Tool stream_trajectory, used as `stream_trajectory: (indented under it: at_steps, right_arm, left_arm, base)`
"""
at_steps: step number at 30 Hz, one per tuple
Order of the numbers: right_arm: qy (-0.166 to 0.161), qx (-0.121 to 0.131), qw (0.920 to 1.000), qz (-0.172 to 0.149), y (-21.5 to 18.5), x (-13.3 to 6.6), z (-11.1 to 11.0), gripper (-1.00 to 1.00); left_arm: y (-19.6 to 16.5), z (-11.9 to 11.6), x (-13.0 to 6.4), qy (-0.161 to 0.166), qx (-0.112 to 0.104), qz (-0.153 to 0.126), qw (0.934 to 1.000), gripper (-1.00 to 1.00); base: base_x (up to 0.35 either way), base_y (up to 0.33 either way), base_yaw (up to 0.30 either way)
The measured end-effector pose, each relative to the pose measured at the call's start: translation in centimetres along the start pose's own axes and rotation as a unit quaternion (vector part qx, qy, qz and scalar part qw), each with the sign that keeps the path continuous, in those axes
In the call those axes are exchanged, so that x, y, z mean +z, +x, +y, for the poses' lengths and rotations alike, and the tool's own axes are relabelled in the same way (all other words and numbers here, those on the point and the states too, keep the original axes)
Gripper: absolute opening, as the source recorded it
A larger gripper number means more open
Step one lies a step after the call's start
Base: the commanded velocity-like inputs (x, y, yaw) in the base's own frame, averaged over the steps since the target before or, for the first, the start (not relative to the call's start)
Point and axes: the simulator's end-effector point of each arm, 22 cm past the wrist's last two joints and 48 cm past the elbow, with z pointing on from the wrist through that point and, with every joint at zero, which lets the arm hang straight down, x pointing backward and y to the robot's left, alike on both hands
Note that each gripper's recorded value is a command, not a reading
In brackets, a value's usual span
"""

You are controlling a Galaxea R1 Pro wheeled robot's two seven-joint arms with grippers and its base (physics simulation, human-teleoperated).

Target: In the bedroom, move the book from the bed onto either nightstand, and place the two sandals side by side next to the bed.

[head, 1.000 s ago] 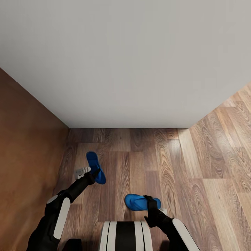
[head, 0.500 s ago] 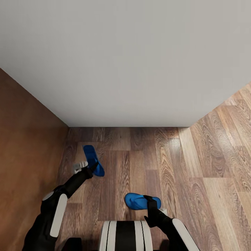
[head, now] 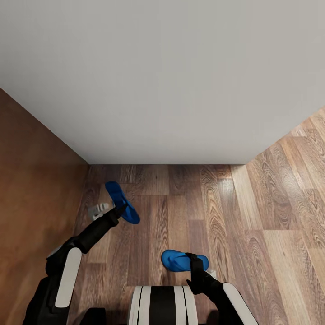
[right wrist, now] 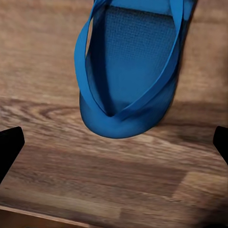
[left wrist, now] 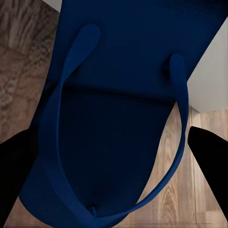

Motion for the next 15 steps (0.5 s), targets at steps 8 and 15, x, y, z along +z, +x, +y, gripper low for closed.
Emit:
stream_trajectory:
  at_steps: [8, 15]
  right_arm:
    - [0.012, 0.004, 0.9999, 0.000, -0.2, 0.6, -1.1, 1.00]
    - [0.012, 0.004, 0.9999, 0.000, -0.2, 0.6, -1.1, 1.00]
  left_arm:
    - [1.4, 1.1, 0.4, -0.008, -0.007, 0.013, 0.9999, -1.00]
    - [1.6, 1.1, 0.5, -0.007, -0.008, 0.015, 0.9998, -1.00]
  base:
    - [0.000, 0.000, 0.000]
    - [0.000, 0.000, 0.000]
